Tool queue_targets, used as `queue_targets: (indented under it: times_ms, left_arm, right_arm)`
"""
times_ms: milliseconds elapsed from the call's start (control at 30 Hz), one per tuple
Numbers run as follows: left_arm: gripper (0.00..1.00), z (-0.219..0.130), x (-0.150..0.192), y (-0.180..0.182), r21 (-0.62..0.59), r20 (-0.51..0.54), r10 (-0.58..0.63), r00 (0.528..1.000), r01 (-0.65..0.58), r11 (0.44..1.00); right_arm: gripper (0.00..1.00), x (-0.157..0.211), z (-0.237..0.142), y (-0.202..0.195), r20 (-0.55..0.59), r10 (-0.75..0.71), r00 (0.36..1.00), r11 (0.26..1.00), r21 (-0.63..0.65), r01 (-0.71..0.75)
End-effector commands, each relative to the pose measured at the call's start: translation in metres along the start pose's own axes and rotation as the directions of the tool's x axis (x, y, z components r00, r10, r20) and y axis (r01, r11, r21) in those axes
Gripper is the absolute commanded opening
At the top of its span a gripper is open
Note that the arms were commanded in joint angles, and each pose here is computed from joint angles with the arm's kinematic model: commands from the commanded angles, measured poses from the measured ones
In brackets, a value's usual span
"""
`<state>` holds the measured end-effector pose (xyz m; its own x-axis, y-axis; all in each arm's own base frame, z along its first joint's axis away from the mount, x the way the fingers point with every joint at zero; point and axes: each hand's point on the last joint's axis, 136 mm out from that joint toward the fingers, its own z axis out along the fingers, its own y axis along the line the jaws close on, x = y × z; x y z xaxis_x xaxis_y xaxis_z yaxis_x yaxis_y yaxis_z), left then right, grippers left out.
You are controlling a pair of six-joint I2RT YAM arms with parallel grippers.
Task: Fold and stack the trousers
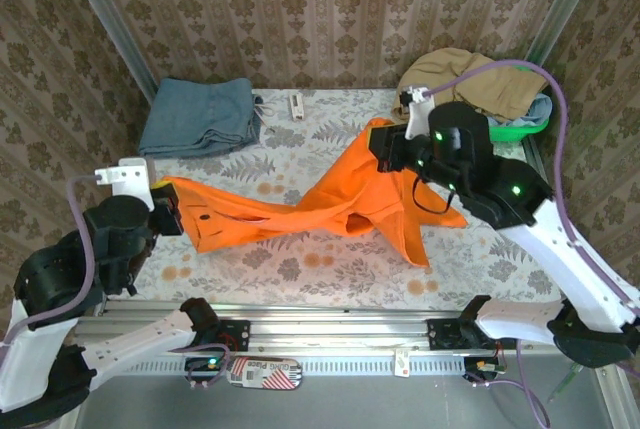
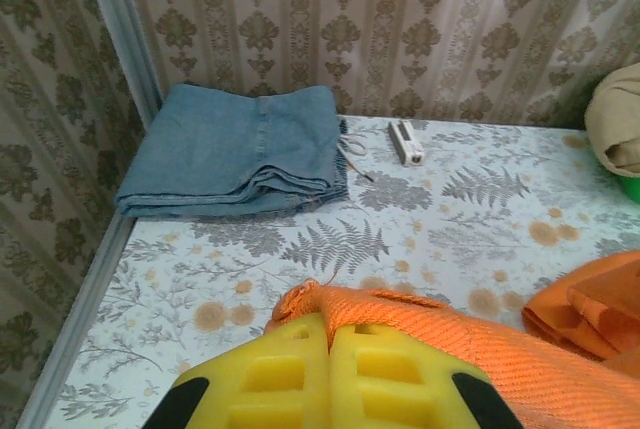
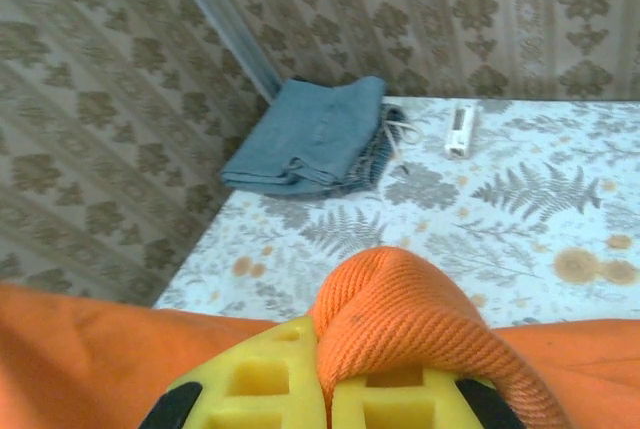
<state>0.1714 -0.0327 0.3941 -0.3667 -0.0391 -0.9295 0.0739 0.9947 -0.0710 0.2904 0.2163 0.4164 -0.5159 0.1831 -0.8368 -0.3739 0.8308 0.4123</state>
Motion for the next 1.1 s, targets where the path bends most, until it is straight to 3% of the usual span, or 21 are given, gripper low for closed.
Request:
queue_targets:
  times_ms: [0, 133, 233, 333, 367, 400, 433, 500, 700, 800, 833, 900, 1067]
  left_arm:
    - [0.0, 0.015, 0.004, 0.011, -0.146, -0.004, 0.022, 1.0, -0.022, 0.989]
    - [0.0, 0.041, 0.017, 0.011, -0.225, -0.071, 0.012, 0.997, -0.028, 0.974]
    - [0.0, 0.075, 0.032, 0.017, -0.245, -0.164, -0.099, 0.981, 0.057, 0.968]
    - [0.0, 0.112, 0.048, 0.048, -0.321, -0.204, -0.286, 0.936, 0.212, 0.923]
    - [0.0, 0.124, 0.055, 0.057, -0.334, -0.209, -0.354, 0.911, 0.274, 0.902]
    - [0.0, 0.134, 0.061, 0.063, -0.343, -0.217, -0.403, 0.889, 0.317, 0.884]
    - [0.0, 0.143, 0.068, 0.07, -0.355, -0.225, -0.441, 0.869, 0.349, 0.868]
    - [0.0, 0.152, 0.074, 0.076, -0.377, -0.23, -0.458, 0.859, 0.355, 0.855]
    - [0.0, 0.158, 0.081, 0.081, -0.393, -0.23, -0.461, 0.857, 0.351, 0.85]
    - [0.0, 0.16, 0.083, 0.079, -0.378, -0.238, -0.462, 0.854, 0.357, 0.854]
    - [0.0, 0.16, 0.083, 0.078, -0.377, -0.24, -0.462, 0.854, 0.357, 0.855]
    - [0.0, 0.16, 0.084, 0.077, -0.371, -0.243, -0.462, 0.853, 0.358, 0.857]
    - [0.0, 0.155, 0.081, 0.071, -0.339, -0.24, -0.463, 0.853, 0.373, 0.864]
  right_arm:
    - [0.0, 0.001, 0.055, -0.036, -0.058, 0.062, 0.996, 0.997, 0.038, -0.06]
    - [0.0, 0.013, 0.143, -0.069, -0.213, 0.123, 0.969, 0.992, 0.008, -0.124]
    - [0.0, 0.017, 0.212, -0.082, -0.318, 0.156, 0.935, 0.981, -0.056, -0.183]
    - [0.01, 0.024, 0.28, -0.097, -0.382, 0.212, 0.899, 0.963, -0.076, -0.259]
    - [0.28, 0.021, 0.297, -0.104, -0.385, 0.244, 0.89, 0.955, -0.065, -0.29]
    - [0.46, 0.024, 0.31, -0.112, -0.395, 0.272, 0.878, 0.948, -0.045, -0.314]
    - [0.53, 0.028, 0.318, -0.12, -0.403, 0.297, 0.866, 0.943, -0.019, -0.332]
    - [0.65, 0.031, 0.315, -0.132, -0.409, 0.317, 0.856, 0.942, 0.032, -0.334]
    - [0.65, 0.036, 0.263, -0.151, -0.433, 0.249, 0.866, 0.96, 0.229, -0.162]
    - [0.75, 0.028, 0.232, -0.163, -0.333, 0.243, 0.911, 0.956, 0.24, -0.167]
    - [0.74, 0.028, 0.217, -0.175, -0.314, 0.268, 0.911, 0.947, 0.257, -0.191]
    - [0.68, 0.04, 0.19, -0.19, -0.31, 0.29, 0.905, 0.935, 0.293, -0.199]
    - [0.69, 0.102, 0.1, -0.228, -0.248, 0.369, 0.896, 0.869, 0.435, -0.237]
